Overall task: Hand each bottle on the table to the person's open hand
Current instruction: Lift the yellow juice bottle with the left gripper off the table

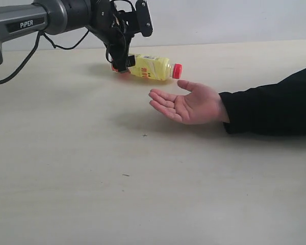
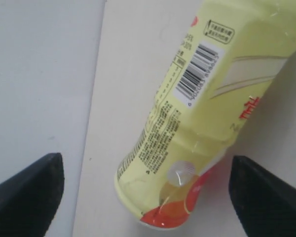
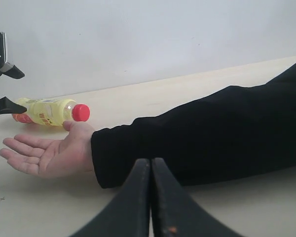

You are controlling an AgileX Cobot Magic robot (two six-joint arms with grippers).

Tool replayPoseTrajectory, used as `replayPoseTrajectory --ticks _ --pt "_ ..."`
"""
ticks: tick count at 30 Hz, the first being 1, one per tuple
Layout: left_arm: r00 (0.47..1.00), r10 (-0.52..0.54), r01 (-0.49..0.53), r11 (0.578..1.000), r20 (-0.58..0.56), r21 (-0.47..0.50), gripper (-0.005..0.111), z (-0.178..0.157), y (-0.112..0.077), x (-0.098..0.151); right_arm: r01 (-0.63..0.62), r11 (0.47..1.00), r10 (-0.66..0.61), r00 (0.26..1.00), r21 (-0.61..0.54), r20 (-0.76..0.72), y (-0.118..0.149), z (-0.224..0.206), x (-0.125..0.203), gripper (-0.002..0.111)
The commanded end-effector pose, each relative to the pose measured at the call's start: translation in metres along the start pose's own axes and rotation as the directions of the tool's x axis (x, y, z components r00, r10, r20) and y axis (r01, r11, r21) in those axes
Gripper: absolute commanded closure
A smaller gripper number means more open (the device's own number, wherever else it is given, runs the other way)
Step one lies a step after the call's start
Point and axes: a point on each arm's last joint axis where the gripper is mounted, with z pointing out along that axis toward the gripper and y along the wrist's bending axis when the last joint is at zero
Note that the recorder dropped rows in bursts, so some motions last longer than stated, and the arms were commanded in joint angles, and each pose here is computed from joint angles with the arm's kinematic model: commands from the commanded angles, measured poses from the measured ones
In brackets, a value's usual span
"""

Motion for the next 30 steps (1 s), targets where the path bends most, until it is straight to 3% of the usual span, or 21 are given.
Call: replayPoseTrajectory --ticks 1,6,10,15,17,30 --pt "1.0 -0.005 0.006 1.0 0.012 -0.023 0.02 -0.001 0.007 -0.002 0.0 1.0 0.0 1.0 0.002 0.008 0.0 0.0 0.001 0.108" --pt "1.0 -0.015 0.014 1.0 -0.007 -0.012 0.02 -0.007 0.015 0.001 0.0 1.0 0.0 1.0 0.002 0.008 0.0 0.0 0.001 0.108" --pt "0.999 -0.015 0.016 0.999 -0.042 0.037 0.02 -0.001 0.008 0.007 0.0 1.0 0.0 1.0 0.002 0.008 0.0 0.0 0.001 0.108" --pt "0.994 -0.066 0.073 0.994 -0.085 0.086 0.002 0.014 -0.005 0.014 0.0 1.0 0.0 1.0 0.002 0.008 0.0 0.0 0.001 0.108" --pt "0.993 -0.073 0.081 0.993 -0.09 0.092 0.001 0.018 -0.008 0.015 0.0 1.0 0.0 1.0 0.002 0.008 0.0 0.0 0.001 0.108" --pt "0.996 -0.084 0.085 0.996 -0.04 0.032 0.002 0.028 -0.008 0.014 0.0 1.0 0.0 1.0 0.002 0.008 0.0 0.0 0.001 0.108"
